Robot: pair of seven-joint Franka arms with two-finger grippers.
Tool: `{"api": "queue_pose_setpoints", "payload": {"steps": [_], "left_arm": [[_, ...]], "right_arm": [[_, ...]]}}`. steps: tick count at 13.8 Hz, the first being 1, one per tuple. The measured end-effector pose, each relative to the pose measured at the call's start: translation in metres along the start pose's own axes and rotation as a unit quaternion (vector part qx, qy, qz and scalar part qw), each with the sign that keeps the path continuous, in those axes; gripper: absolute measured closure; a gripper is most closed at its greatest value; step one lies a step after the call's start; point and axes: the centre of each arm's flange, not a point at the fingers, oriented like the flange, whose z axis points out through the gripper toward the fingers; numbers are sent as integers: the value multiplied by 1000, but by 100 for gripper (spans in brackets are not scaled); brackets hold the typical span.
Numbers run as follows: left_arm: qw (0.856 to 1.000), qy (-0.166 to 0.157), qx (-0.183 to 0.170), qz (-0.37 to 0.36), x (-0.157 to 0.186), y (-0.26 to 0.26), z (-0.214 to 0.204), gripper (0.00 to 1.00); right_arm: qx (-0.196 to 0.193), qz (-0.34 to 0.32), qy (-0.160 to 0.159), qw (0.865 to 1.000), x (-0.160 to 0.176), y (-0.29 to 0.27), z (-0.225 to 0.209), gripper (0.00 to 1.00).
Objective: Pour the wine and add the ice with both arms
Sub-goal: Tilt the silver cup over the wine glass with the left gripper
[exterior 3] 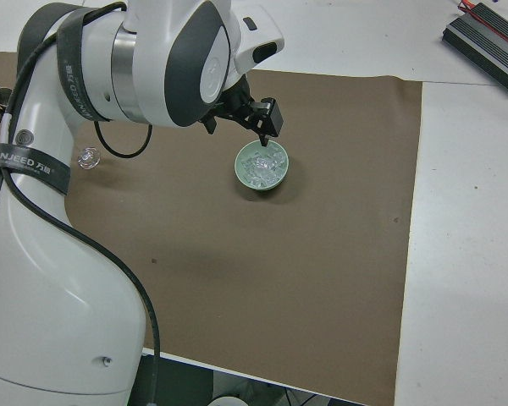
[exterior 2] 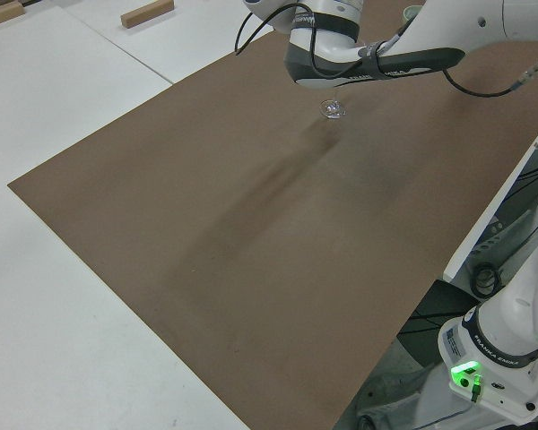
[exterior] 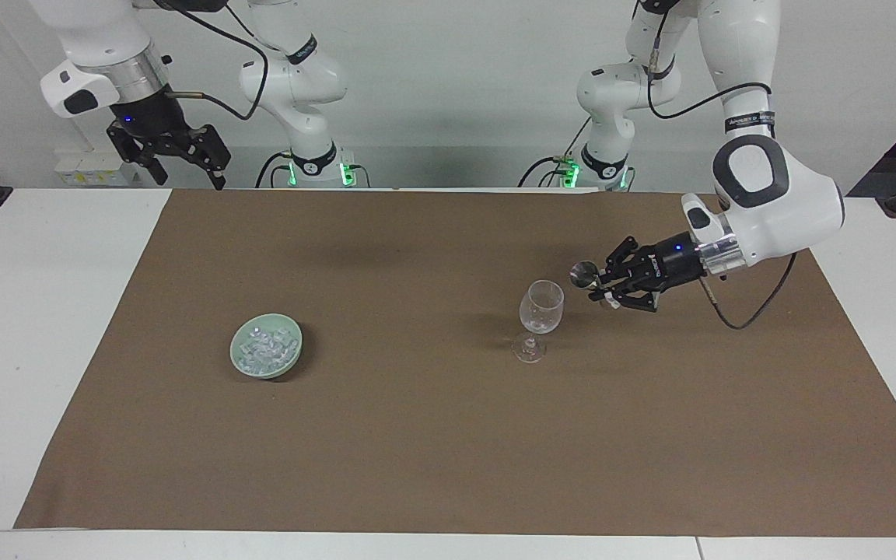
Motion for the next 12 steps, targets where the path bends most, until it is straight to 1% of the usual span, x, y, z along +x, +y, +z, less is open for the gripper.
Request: {"api": "queue_pose_setpoints", "payload": {"steps": [3, 8, 12], "left_arm": [[1000, -4, -4, 5, 5, 1, 6, 79], [999, -30, -3, 15, 9, 1, 13, 79], [999, -53, 0, 6, 15, 2, 14, 79]], "right_arm": [[0, 0, 0, 1000, 0, 0, 0, 0], [0, 0, 0, 1000, 0, 0, 0, 0], [0, 0, 0, 1000, 0, 0, 0, 0]]}}
